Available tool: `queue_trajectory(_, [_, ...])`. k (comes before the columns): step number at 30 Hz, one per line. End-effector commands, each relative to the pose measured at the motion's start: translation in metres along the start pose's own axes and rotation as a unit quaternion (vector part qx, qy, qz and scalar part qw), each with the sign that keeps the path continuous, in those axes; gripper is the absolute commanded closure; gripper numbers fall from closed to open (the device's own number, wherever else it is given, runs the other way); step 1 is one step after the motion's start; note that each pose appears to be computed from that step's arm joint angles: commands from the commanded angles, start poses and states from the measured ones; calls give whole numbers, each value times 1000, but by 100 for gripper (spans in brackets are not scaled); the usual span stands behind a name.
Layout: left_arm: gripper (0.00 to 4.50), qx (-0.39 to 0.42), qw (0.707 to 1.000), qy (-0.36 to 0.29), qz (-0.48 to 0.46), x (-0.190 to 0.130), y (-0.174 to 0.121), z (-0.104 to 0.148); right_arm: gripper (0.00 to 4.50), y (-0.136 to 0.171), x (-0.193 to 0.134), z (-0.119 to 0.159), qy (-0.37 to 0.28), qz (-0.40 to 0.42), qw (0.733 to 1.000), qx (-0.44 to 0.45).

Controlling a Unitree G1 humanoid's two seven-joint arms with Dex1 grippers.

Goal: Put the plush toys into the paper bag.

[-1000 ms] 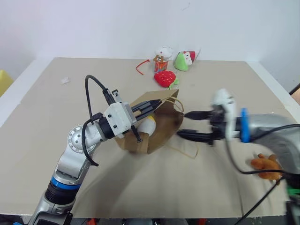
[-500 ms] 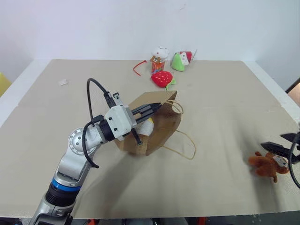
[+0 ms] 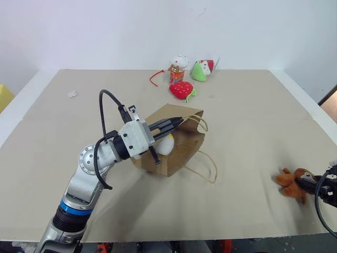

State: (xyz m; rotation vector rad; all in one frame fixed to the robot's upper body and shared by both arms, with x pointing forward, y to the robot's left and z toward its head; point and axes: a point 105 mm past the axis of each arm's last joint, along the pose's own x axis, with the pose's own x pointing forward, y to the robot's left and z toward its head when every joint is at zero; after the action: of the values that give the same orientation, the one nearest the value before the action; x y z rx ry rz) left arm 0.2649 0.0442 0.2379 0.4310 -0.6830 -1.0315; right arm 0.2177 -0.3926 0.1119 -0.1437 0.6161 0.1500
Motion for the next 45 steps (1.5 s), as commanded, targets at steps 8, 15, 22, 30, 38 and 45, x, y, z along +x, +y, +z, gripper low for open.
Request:
queue_trajectory(8, [450, 24, 1000, -13, 4, 1, 5, 7, 425, 28, 1, 60, -84, 70, 993, -42])
queue_trajectory(15, [450, 31, 999, -11, 26, 3, 10, 5, 425, 151, -6, 125, -125, 314, 934, -116])
queue_trajectory(22, [450, 38, 998, -11, 53, 6, 16, 5, 425, 230, 9, 145, -162, 418, 882, -146])
queue_trajectory(30, [450, 42, 998, -10, 48, 7, 15, 5, 425, 260, 50, 178, -216, 397, 875, -175])
queue_trajectory(38, [450, 43, 998, -10, 49, 7, 17, 7, 425, 291, 80, 185, -226, 397, 862, -219])
queue_trajectory(45, [450, 43, 998, -9, 53, 9, 18, 9, 425, 317, 93, 192, -245, 397, 849, -247])
